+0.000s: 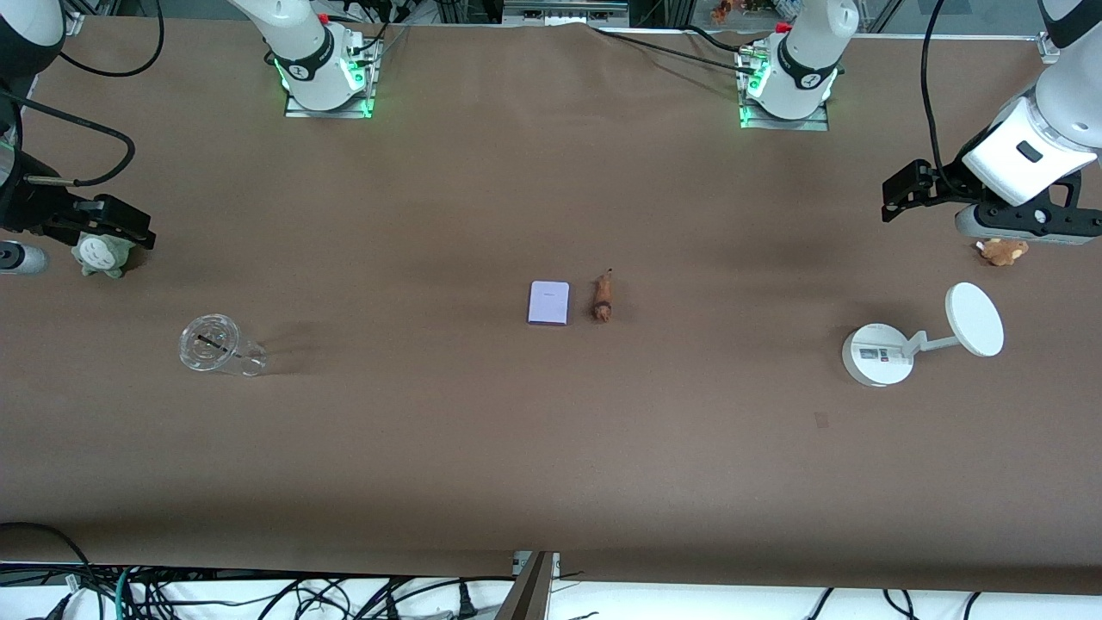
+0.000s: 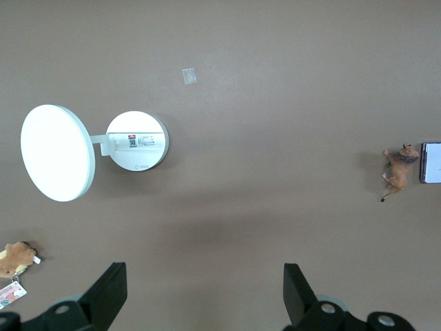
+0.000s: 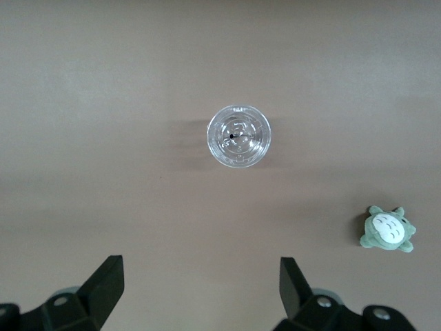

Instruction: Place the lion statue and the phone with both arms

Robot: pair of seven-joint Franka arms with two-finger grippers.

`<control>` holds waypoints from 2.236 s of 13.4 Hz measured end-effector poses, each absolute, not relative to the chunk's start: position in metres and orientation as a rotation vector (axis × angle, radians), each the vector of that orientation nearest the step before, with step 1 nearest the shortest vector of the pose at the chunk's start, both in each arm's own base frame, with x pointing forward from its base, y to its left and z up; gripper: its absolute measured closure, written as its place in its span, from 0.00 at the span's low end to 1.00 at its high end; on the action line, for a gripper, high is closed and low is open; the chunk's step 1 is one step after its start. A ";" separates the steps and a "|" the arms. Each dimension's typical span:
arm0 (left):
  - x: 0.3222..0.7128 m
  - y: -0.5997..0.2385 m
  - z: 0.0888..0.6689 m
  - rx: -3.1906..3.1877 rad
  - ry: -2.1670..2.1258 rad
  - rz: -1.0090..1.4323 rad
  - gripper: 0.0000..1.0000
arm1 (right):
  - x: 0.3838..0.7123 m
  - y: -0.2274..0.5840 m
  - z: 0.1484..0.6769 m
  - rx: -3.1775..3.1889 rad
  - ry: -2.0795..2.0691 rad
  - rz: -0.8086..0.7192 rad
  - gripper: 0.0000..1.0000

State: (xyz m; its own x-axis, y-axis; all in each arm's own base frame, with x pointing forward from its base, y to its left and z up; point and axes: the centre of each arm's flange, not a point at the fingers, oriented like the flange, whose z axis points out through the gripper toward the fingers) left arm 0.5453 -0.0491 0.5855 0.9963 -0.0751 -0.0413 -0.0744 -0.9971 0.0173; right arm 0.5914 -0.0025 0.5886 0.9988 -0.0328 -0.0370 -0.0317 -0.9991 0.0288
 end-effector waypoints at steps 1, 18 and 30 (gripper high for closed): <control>0.545 -0.049 0.586 3.123 -0.117 -0.065 0.00 | 0.591 -0.003 0.589 3.112 -0.050 -0.058 0.00; 0.556 -0.088 0.519 3.105 -0.226 -0.338 0.00 | 0.600 0.000 0.567 3.108 -0.047 -0.114 0.00; 0.560 -0.339 0.336 3.042 -0.254 -0.184 0.00 | 0.613 0.002 0.532 3.098 -0.042 -0.201 0.00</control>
